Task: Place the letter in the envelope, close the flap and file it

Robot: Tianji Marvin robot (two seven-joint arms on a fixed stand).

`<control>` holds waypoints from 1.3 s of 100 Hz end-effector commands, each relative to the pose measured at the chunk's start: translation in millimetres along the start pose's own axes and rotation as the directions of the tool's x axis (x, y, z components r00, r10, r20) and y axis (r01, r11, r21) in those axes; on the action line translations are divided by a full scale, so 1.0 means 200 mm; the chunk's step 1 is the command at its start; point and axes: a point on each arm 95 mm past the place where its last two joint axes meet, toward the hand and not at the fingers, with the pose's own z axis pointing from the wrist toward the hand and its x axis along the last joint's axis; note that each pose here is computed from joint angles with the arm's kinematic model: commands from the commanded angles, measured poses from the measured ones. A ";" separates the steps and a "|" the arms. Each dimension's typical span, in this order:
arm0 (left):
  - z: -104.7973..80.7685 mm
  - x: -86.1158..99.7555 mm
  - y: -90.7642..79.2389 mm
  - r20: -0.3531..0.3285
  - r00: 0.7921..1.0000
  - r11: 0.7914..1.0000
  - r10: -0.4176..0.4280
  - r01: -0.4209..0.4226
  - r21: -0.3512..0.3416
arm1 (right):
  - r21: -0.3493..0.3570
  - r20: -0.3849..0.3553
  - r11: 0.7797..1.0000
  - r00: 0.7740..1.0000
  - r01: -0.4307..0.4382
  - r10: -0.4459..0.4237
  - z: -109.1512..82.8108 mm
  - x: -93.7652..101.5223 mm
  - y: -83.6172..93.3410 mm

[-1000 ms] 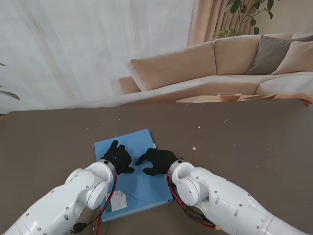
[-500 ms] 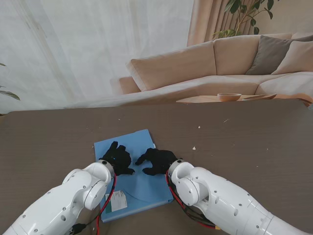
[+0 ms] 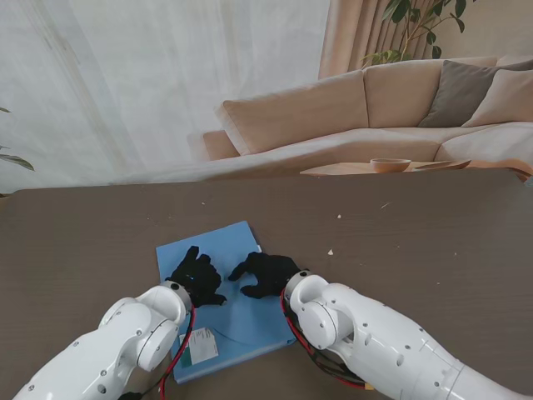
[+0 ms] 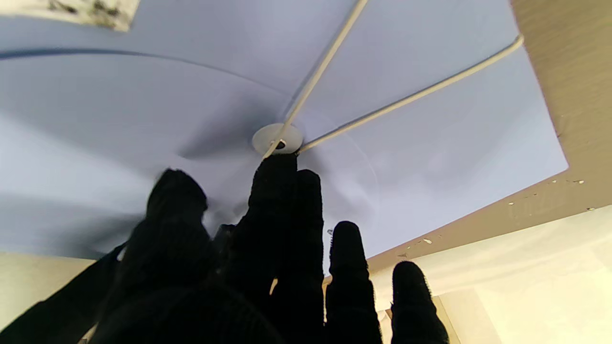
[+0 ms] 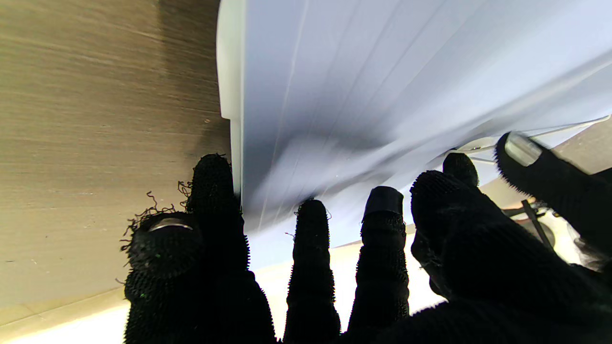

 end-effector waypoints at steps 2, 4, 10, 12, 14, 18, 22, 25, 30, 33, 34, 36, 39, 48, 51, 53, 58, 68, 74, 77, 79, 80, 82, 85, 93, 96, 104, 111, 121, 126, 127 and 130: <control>-0.03 0.07 0.10 -0.042 0.999 0.997 0.010 -0.013 -0.074 | 0.041 0.006 0.999 1.000 -0.005 0.004 0.00 0.00 -0.05; -0.03 0.07 0.10 -0.043 0.999 0.997 0.016 -0.019 -0.075 | 0.042 0.006 0.999 1.000 -0.004 0.004 0.00 0.00 -0.05; -0.05 0.08 0.11 -0.045 0.999 0.996 0.029 -0.033 -0.082 | 0.044 0.006 0.999 1.000 -0.004 0.003 0.00 0.00 -0.05; -0.05 0.08 0.11 -0.046 0.998 0.996 0.032 -0.036 -0.082 | 0.044 0.006 0.999 1.000 -0.003 0.003 0.00 0.00 -0.05; -0.06 0.08 0.11 -0.047 0.998 0.996 0.034 -0.038 -0.082 | 0.045 0.007 0.999 1.000 -0.004 0.003 0.00 0.01 -0.05; -0.06 0.08 0.11 -0.049 0.998 0.996 0.037 -0.041 -0.082 | 0.046 0.007 0.999 1.000 -0.005 0.004 0.00 0.01 -0.05; -0.07 0.08 0.11 -0.052 0.998 0.996 0.038 -0.042 -0.081 | 0.048 0.008 0.999 1.000 -0.005 0.004 0.00 0.01 -0.05; -0.07 0.08 0.11 -0.054 0.998 0.996 0.039 -0.043 -0.081 | 0.049 0.008 0.999 1.000 -0.004 0.004 0.00 0.01 -0.04; -0.08 0.08 0.11 -0.056 0.998 0.996 0.039 -0.044 -0.083 | 0.049 0.008 0.999 1.000 -0.004 0.004 0.00 0.01 -0.04; -0.09 0.08 0.11 -0.057 0.998 0.995 0.039 -0.044 -0.085 | 0.049 0.009 0.999 1.000 -0.004 0.004 0.00 0.01 -0.04; -0.09 0.08 0.11 -0.058 0.998 0.995 0.039 -0.044 -0.086 | 0.049 0.009 0.999 1.000 -0.004 0.004 0.00 0.01 -0.04; -0.09 0.08 0.11 -0.059 0.998 0.995 0.038 -0.043 -0.088 | 0.049 0.009 0.999 1.000 -0.004 0.003 0.00 0.01 -0.04; -0.09 0.09 0.11 -0.060 0.997 0.995 0.039 -0.044 -0.091 | 0.049 0.009 0.999 1.000 -0.004 0.004 0.00 0.01 -0.04; -0.10 0.09 0.11 -0.065 0.997 0.994 0.041 -0.047 -0.094 | 0.048 0.009 0.999 1.000 -0.004 0.003 0.01 0.01 -0.04; -0.11 0.09 0.11 -0.067 0.997 0.994 0.040 -0.047 -0.096 | 0.048 0.009 0.999 1.000 -0.003 0.003 0.01 0.01 -0.04; -0.11 0.09 0.11 -0.067 0.997 0.994 0.040 -0.047 -0.097 | 0.048 0.009 0.999 1.000 -0.004 0.003 0.01 0.01 -0.04; -0.12 0.09 0.11 -0.068 0.997 0.994 0.044 -0.051 -0.098 | 0.047 0.010 0.999 1.000 -0.004 0.003 0.01 0.01 -0.04; -0.13 0.09 0.11 -0.068 0.997 0.994 0.047 -0.053 -0.096 | 0.048 0.011 0.999 1.000 -0.004 0.003 0.01 0.01 -0.04; -0.13 0.09 0.11 -0.067 0.997 0.994 0.049 -0.055 -0.094 | 0.049 0.011 0.999 1.000 -0.003 0.003 0.01 0.01 -0.04; -0.14 0.09 0.11 -0.066 0.997 0.994 0.049 -0.055 -0.093 | 0.049 0.011 0.999 1.000 -0.003 0.003 0.01 0.01 -0.04; -0.14 0.09 0.11 -0.065 0.997 0.994 0.049 -0.054 -0.093 | 0.049 0.012 0.999 1.000 -0.003 0.003 0.01 0.01 -0.04; -0.14 0.09 0.11 -0.064 0.997 0.994 0.048 -0.054 -0.092 | 0.049 0.012 0.999 1.000 -0.003 0.003 0.01 0.01 -0.04; -0.14 0.09 0.11 -0.063 0.997 0.995 0.046 -0.052 -0.090 | 0.049 0.012 0.999 1.000 -0.004 0.003 0.01 0.01 -0.04; -0.14 0.08 0.11 -0.060 0.997 0.995 0.044 -0.049 -0.086 | 0.050 0.013 0.999 1.000 -0.004 0.003 0.01 0.01 -0.04; -0.16 0.07 0.11 -0.053 0.998 0.996 0.039 -0.043 -0.076 | 0.050 0.014 0.999 1.000 -0.005 0.004 0.01 0.01 -0.04; -0.16 0.06 0.11 -0.050 0.998 0.997 0.037 -0.040 -0.068 | 0.051 0.014 0.999 1.000 -0.005 0.004 0.01 0.00 -0.04; -0.19 0.04 0.10 -0.042 0.999 0.999 0.023 -0.025 -0.038 | 0.050 0.015 0.999 1.000 -0.006 0.005 0.01 0.00 -0.04; -0.21 0.01 0.08 -0.037 0.999 1.000 0.004 -0.004 -0.004 | 0.050 0.016 0.999 1.000 -0.008 0.007 0.00 0.00 -0.04; -0.25 -0.04 0.05 -0.031 0.999 0.999 -0.024 0.026 0.048 | 0.047 0.017 0.999 1.000 -0.010 0.010 0.00 0.00 -0.04; -0.27 -0.06 0.04 -0.028 0.999 0.996 -0.043 0.045 0.079 | 0.042 0.017 0.999 1.000 -0.013 0.012 0.00 0.00 -0.03; -0.27 -0.07 0.03 -0.028 0.999 0.995 -0.047 0.049 0.085 | 0.041 0.017 0.999 1.000 -0.014 0.013 0.00 0.00 -0.03; -0.28 -0.08 0.03 -0.026 0.998 0.993 -0.059 0.062 0.105 | 0.037 0.018 0.999 1.000 -0.016 0.016 0.00 0.00 -0.03</control>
